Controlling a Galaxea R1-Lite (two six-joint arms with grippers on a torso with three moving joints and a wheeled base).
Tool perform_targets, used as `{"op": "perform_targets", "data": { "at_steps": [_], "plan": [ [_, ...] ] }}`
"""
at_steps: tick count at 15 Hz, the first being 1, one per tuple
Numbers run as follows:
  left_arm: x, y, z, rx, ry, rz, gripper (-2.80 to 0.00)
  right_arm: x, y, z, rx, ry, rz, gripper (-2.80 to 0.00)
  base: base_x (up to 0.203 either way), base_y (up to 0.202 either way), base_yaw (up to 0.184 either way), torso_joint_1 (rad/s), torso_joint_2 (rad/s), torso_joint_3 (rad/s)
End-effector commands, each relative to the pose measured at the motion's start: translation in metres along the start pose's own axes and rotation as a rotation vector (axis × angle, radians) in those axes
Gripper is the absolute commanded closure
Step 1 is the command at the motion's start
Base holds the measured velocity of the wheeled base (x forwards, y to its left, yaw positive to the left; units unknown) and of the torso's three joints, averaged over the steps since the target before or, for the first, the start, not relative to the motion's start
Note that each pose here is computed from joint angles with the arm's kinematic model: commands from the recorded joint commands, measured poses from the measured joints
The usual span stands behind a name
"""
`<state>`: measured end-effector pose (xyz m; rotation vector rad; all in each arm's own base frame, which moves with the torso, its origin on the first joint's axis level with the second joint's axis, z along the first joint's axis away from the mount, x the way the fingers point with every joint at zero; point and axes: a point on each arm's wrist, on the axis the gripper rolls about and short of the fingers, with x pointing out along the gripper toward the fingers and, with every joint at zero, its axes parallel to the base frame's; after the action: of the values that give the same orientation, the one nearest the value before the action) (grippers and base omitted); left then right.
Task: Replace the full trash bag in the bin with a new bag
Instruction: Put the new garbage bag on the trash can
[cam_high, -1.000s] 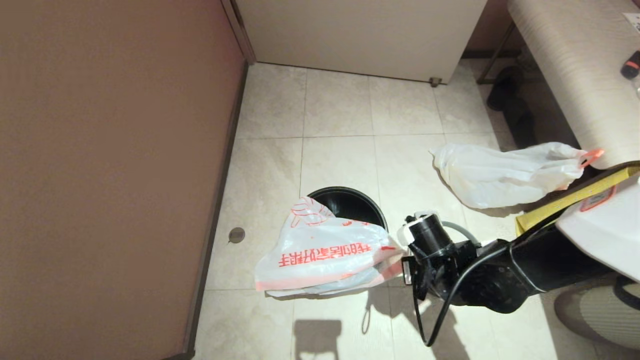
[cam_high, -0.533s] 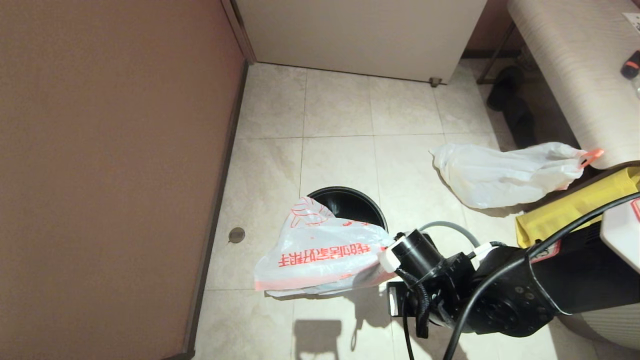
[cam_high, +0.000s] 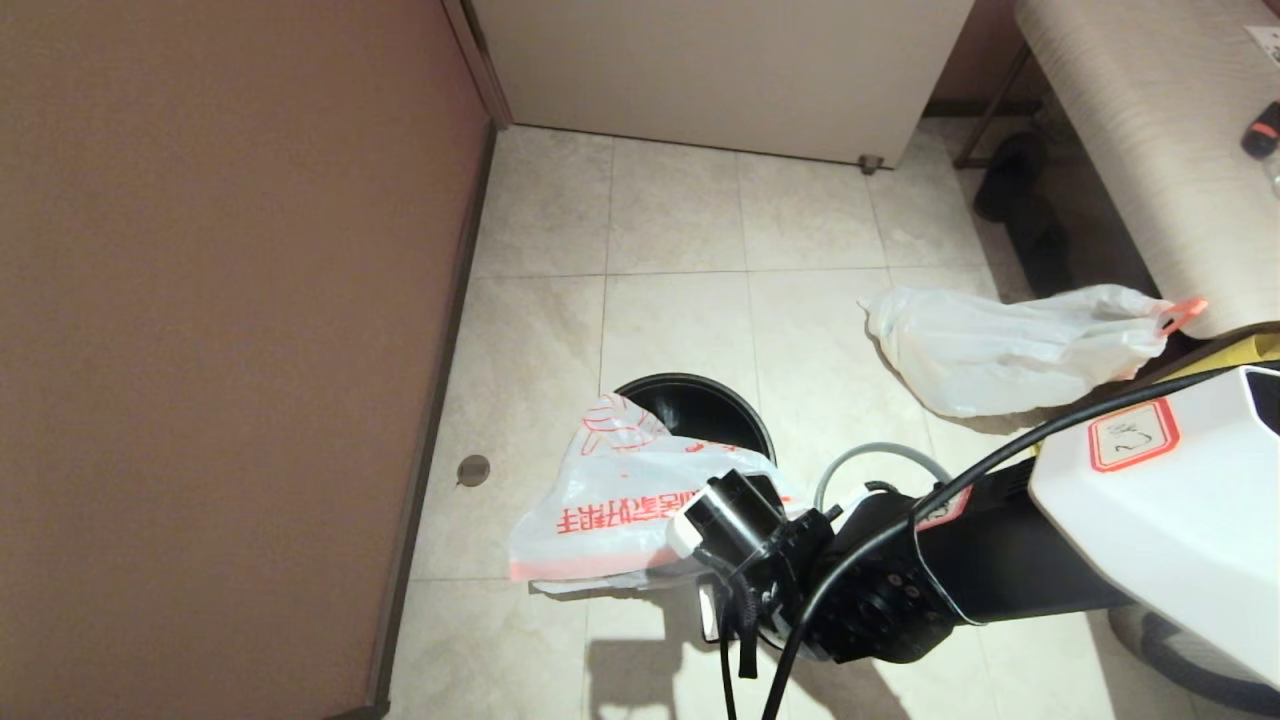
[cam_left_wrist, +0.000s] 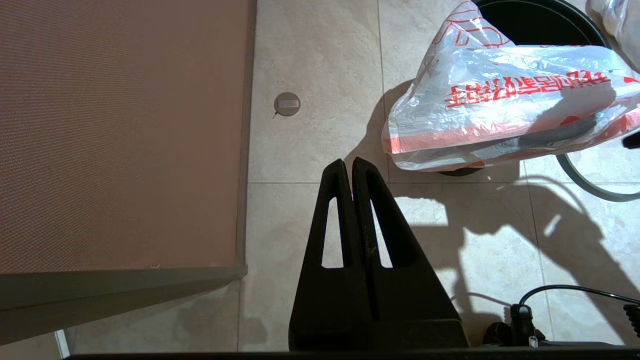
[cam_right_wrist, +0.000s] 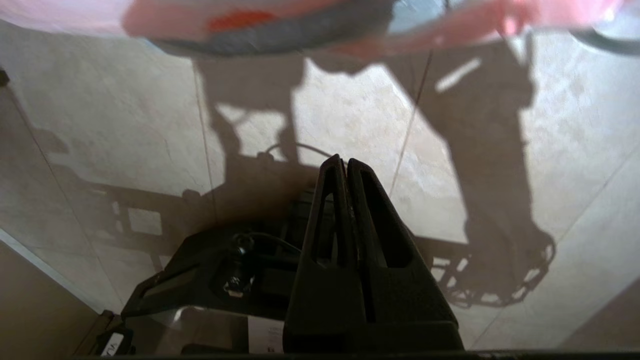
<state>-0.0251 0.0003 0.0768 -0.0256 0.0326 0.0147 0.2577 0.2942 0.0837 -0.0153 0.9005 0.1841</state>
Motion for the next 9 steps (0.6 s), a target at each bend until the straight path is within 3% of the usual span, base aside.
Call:
{"op": "perform_targets", "data": {
  "at_steps": [1, 5, 6, 9],
  "plan": [
    [0.000, 0.000, 0.000, 0.000, 0.001, 0.001, 0.00, 0.014, 0.009, 0.001, -0.014, -0.005, 0.000, 0.00, 0.000, 0.000, 0.000, 0.000, 0.00, 0.000],
    [0.000, 0.000, 0.000, 0.000, 0.001, 0.001, 0.00, 0.018, 0.018, 0.002, -0.050, -0.014, 0.012, 0.00, 0.000, 0.000, 0.000, 0.000, 0.00, 0.000],
    [0.000, 0.000, 0.000, 0.000, 0.001, 0.001, 0.00, 0.013, 0.020, -0.003, -0.083, -0.010, 0.012, -2.80, 0.000, 0.000, 0.000, 0.000, 0.00, 0.000],
    [0.000, 0.000, 0.000, 0.000, 0.001, 0.001, 0.00, 0.011, 0.024, -0.029, -0.279, -0.033, -0.074, -2.80, 0.000, 0.000, 0.000, 0.000, 0.00, 0.000]
  ]
}}
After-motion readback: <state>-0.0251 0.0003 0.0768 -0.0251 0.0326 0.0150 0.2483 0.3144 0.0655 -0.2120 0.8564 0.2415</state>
